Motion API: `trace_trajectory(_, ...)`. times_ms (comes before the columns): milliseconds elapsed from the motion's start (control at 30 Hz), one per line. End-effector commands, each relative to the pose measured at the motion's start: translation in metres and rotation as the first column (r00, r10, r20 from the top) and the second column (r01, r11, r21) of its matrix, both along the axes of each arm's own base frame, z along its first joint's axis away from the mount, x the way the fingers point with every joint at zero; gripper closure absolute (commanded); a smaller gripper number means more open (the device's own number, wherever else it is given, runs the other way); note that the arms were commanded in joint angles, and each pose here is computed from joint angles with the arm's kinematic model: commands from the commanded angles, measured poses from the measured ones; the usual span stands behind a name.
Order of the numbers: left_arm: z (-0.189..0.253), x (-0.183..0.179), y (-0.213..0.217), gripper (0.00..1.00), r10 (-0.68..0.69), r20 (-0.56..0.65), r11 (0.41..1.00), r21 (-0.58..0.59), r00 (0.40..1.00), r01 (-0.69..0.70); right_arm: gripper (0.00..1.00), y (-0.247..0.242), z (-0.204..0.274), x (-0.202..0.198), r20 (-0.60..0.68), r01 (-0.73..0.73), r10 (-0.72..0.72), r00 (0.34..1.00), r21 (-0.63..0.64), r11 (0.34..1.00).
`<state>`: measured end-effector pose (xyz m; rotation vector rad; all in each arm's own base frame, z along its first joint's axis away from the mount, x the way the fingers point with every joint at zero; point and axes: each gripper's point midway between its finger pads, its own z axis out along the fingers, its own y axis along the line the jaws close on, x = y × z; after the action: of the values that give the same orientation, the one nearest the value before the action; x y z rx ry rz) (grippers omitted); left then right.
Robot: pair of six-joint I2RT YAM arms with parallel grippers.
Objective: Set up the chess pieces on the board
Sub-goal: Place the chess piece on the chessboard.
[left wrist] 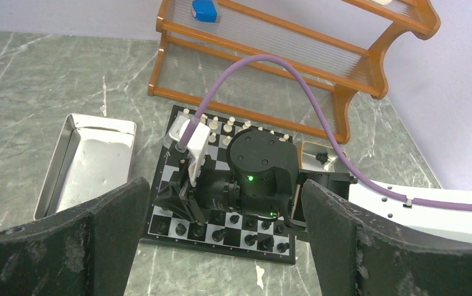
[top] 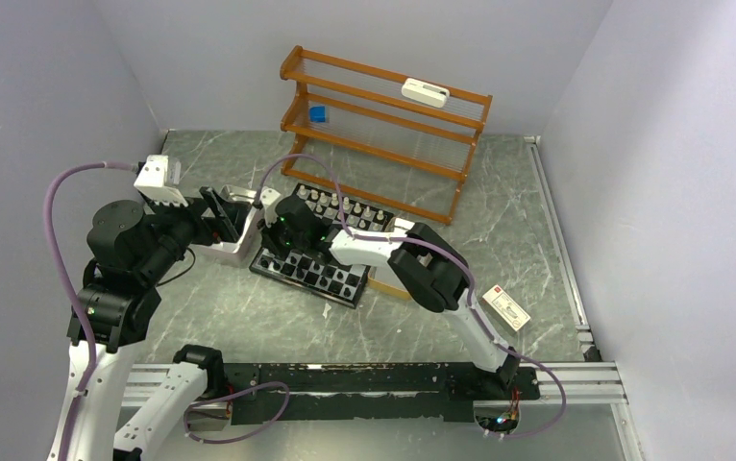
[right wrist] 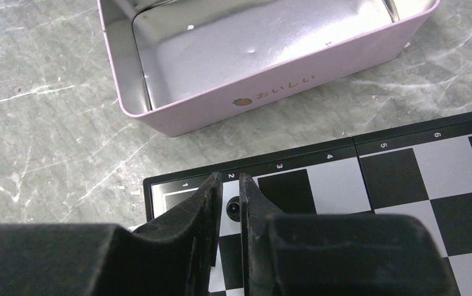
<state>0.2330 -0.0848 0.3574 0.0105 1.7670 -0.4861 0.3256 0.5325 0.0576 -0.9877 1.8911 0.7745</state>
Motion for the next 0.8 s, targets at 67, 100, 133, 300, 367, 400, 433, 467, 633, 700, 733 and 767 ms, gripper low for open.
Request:
trace_trajectory(67,0.007,-0.001,0.003,0.03,0.015,0.031,1.0,0.011,0.999,-0.015,0.8,0.006,-0.006,-0.002,-0.023,-0.002,0.002,1.0,-0.002,1.0)
trace_trajectory(100,0.007,-0.001,0.004,0.03,0.015,0.031,1.0,0.012,0.999,-0.016,0.8,0.006,-0.006,-0.003,-0.026,-0.003,0.003,1.0,-0.001,1.0)
trace_trajectory(133,0.007,-0.001,0.004,0.03,0.017,0.031,1.0,0.013,0.999,-0.018,0.8,0.007,-0.006,-0.003,-0.031,-0.003,0.003,1.0,0.0,1.0)
trace_trajectory(300,0.004,0.0,0.004,0.03,0.019,0.027,1.0,0.015,0.999,-0.02,0.79,0.007,-0.008,-0.004,-0.044,0.0,0.001,0.999,0.005,1.0)
trace_trajectory(367,0.003,0.0,0.004,0.03,0.019,0.025,1.0,0.015,1.0,-0.019,0.79,0.008,-0.008,-0.004,-0.048,0.001,0.0,0.999,0.007,1.0)
trace_trajectory(400,0.003,0.0,0.004,0.03,0.019,0.025,1.0,0.015,0.999,-0.02,0.79,0.008,-0.007,-0.004,-0.049,0.001,0.0,0.999,0.009,1.0)
trace_trajectory(433,0.003,0.0,0.004,0.03,0.019,0.027,1.0,0.015,0.999,-0.02,0.79,0.009,-0.006,-0.004,-0.05,0.001,0.0,0.999,0.009,1.0)
trace_trajectory(467,0.003,0.0,0.004,0.03,0.02,0.027,1.0,0.016,0.999,-0.021,0.79,0.009,-0.005,-0.004,-0.049,0.001,0.0,0.999,0.011,1.0)
trace_trajectory(633,0.0,0.001,0.004,0.03,0.02,0.024,1.0,0.019,1.0,-0.021,0.75,0.011,0.008,0.001,-0.035,0.016,-0.015,0.999,0.037,0.999)
trace_trajectory(700,-0.002,0.001,0.004,0.03,0.017,0.02,1.0,0.019,1.0,-0.018,0.73,0.013,0.017,0.006,-0.021,0.029,-0.028,0.999,0.044,0.999)
trace_trajectory(733,-0.004,0.002,0.004,0.03,0.017,0.019,1.0,0.019,1.0,-0.018,0.72,0.013,0.022,0.009,-0.013,0.035,-0.034,0.999,0.049,0.998)
trace_trajectory(767,-0.006,0.002,0.003,0.03,0.015,0.015,1.0,0.019,1.0,-0.015,0.71,0.014,0.027,0.011,-0.008,0.038,-0.038,0.999,0.052,0.998)
